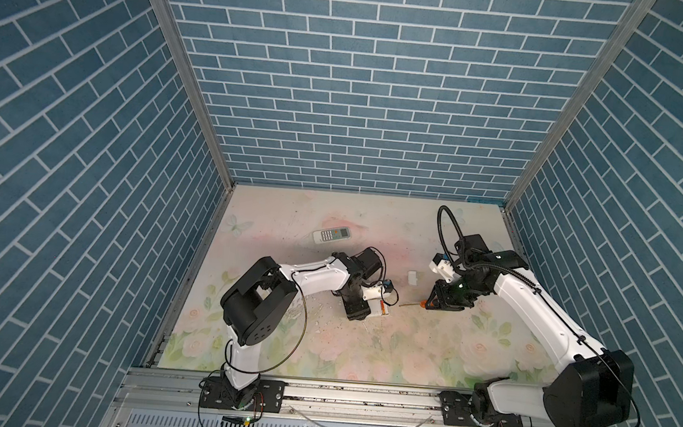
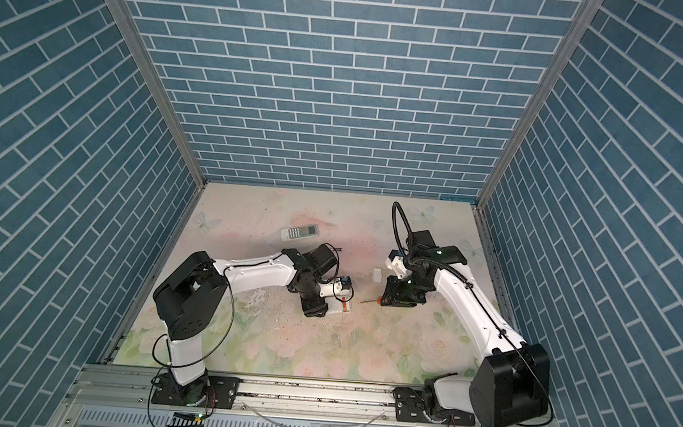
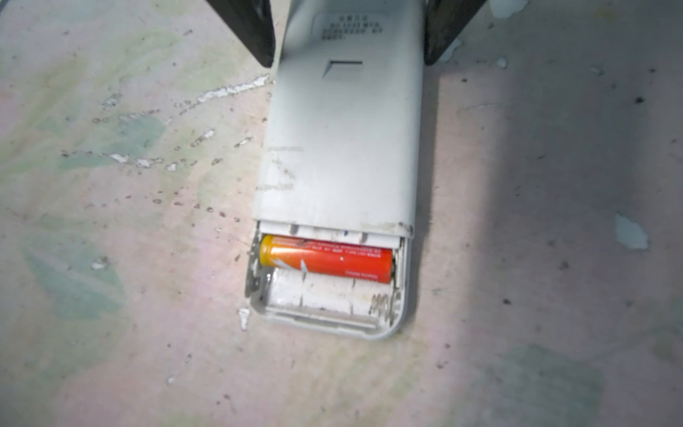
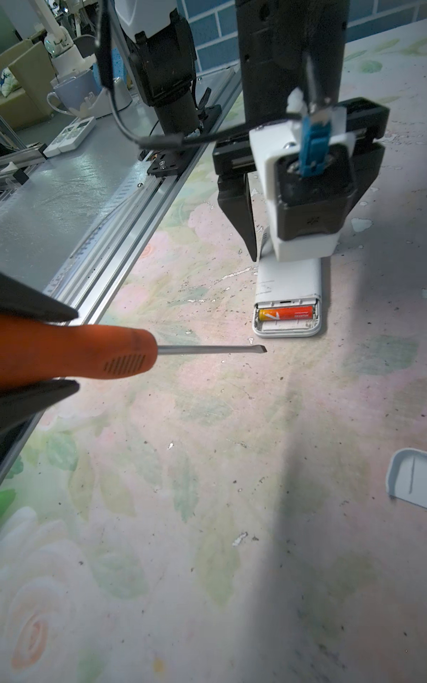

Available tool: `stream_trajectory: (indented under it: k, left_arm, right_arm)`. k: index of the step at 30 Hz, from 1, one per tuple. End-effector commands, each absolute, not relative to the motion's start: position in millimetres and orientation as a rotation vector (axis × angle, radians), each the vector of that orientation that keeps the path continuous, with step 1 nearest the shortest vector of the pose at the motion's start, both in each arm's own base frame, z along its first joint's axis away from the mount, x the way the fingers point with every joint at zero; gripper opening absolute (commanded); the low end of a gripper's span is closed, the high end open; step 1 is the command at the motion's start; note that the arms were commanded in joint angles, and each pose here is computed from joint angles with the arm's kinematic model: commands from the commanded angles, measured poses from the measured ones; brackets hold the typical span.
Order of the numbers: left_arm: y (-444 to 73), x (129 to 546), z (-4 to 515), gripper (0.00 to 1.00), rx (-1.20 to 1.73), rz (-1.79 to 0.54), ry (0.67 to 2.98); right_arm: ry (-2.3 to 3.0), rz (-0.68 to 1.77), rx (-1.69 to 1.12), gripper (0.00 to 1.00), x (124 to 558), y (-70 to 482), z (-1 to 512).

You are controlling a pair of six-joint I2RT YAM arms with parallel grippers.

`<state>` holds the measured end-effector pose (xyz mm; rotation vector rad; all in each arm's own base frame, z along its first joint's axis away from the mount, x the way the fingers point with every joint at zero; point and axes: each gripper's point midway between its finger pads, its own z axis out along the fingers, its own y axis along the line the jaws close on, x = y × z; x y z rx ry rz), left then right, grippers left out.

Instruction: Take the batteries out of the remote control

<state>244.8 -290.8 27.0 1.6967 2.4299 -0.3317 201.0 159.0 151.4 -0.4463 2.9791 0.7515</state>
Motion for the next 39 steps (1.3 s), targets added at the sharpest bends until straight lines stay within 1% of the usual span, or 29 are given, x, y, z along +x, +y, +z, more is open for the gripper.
stream_trajectory:
  k: [1, 7, 13, 16, 19, 23, 30, 35, 39]
  left_arm:
    - [-294.3, 248.4, 44.8, 0.67, 1.609, -0.397, 2.449]
    - [-294.3, 244.0, 38.6, 0.67, 1.648, -0.415, 2.459]
    - [-296.7, 248.1, 34.3, 0.67, 1.662, -0.405, 2.46]
    - [-296.8, 252.5, 31.9, 0.66, 1.661, -0.378, 2.468]
    - [-296.2, 256.2, 29.6, 0.66, 1.648, -0.358, 2.472]
    - [-295.1, 262.4, 26.5, 0.66, 1.628, -0.339, 2.473]
    - [-297.6, 282.7, 31.1, 0.67, 1.528, -0.344, 2.498]
    - [-291.3, 275.2, 37.7, 0.67, 1.506, -0.351, 2.524]
    - [-288.3, 262.0, 36.8, 0.68, 1.461, -0.413, 2.56]
  right_arm:
    - [2.959, 0.746, -0.49, 0.0, 200.9, 159.7, 160.9]
    - [2.935, 0.774, -0.498, 0.0, 202.7, 163.9, 163.7]
    - [2.902, 0.814, -0.587, 0.0, 203.3, 173.3, 163.6]
    - [2.939, 0.82, -0.538, 0.0, 207.2, 175.5, 160.5]
    - [2.962, 0.883, -0.514, 0.0, 206.0, 184.0, 161.0]
    - [2.93, 0.859, -0.574, 0.0, 203.5, 182.7, 161.2]
    - [2.932, 0.871, -0.542, 0.0, 205.7, 185.7, 157.0]
    - [2.943, 0.8, -0.507, 0.0, 204.7, 180.6, 167.0]
    - [2.967, 0.737, -0.455, 0.0, 201.7, 178.3, 172.0]
